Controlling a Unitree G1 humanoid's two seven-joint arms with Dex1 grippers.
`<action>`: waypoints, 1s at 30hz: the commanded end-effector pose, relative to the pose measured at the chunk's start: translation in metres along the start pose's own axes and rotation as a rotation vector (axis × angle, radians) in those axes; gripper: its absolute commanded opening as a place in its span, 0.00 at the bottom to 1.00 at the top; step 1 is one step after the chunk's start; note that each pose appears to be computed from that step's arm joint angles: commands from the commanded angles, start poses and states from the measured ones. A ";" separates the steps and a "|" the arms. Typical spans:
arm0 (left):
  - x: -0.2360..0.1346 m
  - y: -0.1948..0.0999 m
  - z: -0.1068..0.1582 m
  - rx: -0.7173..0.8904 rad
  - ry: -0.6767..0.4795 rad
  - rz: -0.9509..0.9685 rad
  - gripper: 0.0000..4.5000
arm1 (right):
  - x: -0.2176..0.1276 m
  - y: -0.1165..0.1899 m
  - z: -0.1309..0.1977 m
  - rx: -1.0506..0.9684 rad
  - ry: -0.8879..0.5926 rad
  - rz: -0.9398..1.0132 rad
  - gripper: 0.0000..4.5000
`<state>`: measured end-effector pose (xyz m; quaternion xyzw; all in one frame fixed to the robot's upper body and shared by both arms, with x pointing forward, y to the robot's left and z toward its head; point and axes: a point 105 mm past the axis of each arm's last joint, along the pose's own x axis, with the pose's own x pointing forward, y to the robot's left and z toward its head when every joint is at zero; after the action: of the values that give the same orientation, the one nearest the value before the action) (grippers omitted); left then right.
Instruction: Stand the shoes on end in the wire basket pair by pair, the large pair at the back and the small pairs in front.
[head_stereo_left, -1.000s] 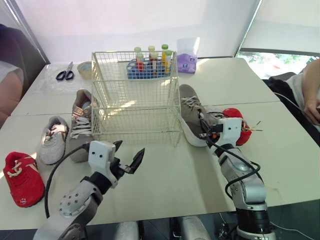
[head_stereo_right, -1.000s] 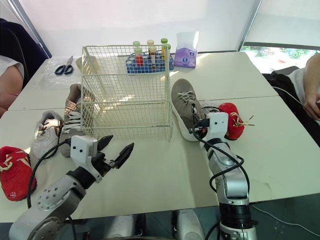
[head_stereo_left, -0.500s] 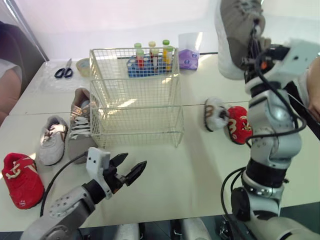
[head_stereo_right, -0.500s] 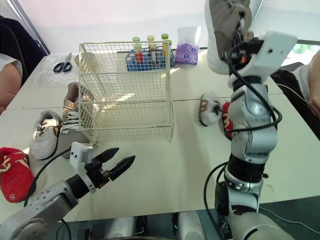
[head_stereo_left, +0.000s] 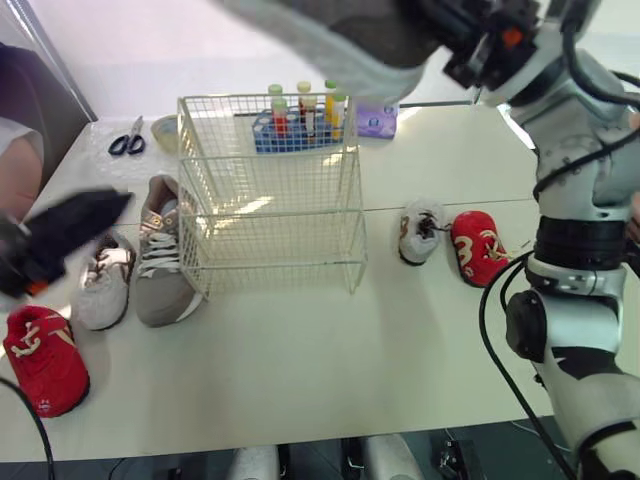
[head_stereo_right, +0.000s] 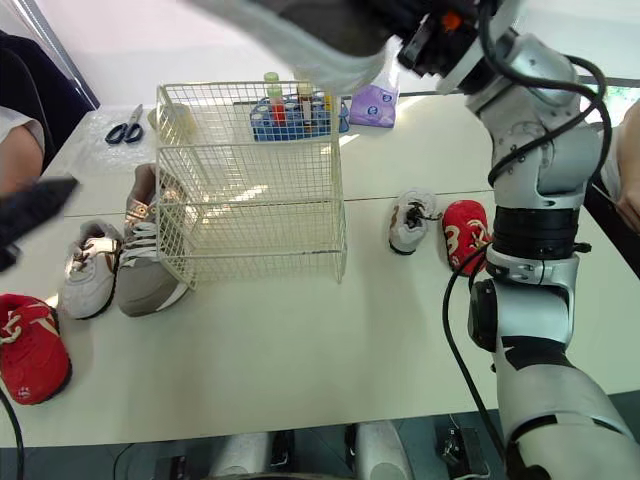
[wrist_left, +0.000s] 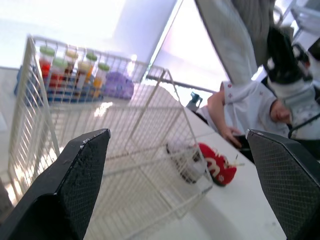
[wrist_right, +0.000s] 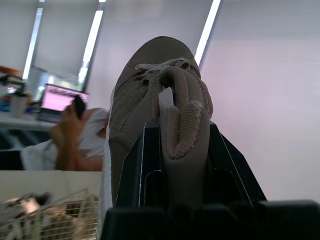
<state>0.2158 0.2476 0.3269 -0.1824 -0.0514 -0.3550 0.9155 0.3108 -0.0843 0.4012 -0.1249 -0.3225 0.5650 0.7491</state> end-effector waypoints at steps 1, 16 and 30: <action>0.001 -0.005 0.031 -0.004 -0.065 -0.058 1.00 | 0.006 0.022 0.025 -0.091 -0.027 0.189 0.10; 0.031 -0.002 0.027 -0.126 0.143 -0.252 1.00 | 0.009 0.044 0.023 -0.273 0.037 0.414 0.10; 0.045 -0.001 0.015 -0.156 0.212 -0.354 0.21 | 0.003 0.042 0.013 -0.243 0.096 0.359 0.29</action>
<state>0.2656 0.2323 0.3264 -0.2232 0.0870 -0.4864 0.8402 0.2689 -0.0601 0.3776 -0.3176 -0.3151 0.6619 0.6015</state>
